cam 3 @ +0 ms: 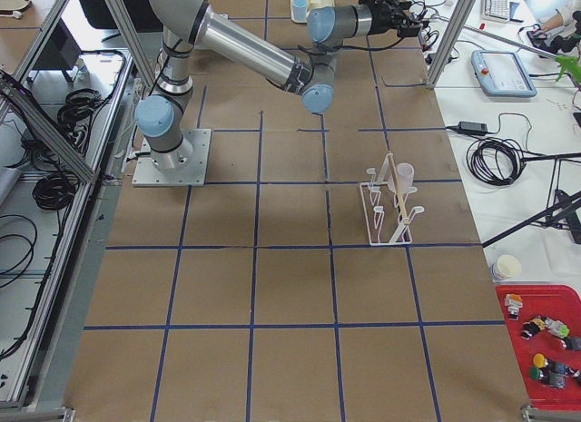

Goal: Transfer IKEA cup to right arm and place on rack

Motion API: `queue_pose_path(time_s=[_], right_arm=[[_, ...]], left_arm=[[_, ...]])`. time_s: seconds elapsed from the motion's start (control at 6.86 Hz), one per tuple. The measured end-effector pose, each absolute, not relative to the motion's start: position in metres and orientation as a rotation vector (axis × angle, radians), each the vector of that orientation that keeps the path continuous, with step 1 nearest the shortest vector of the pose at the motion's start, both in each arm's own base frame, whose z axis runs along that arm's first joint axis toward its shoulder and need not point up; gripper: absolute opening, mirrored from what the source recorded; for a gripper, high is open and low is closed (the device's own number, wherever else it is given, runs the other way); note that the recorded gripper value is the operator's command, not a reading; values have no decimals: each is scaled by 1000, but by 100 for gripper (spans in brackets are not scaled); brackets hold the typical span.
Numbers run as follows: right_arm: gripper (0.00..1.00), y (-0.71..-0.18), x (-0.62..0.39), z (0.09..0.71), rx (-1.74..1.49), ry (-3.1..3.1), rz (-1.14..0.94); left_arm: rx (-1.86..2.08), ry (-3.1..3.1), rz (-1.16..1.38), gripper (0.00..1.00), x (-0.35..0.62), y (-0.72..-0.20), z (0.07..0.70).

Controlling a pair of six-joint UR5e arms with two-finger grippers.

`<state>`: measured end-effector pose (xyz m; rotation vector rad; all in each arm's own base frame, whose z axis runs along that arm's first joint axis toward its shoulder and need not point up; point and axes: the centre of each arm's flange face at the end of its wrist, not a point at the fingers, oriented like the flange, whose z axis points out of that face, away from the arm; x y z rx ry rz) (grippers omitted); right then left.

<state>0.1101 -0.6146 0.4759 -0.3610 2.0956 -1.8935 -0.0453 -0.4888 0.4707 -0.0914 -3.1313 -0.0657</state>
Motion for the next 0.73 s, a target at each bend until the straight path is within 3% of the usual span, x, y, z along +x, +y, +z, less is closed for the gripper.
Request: queue_pose_path(time_s=[0.73], right_arm=[[100,-583,179,501,28,1848,-1587]], left_arm=[[-97,-3152,-111,99,32,-466,445]])
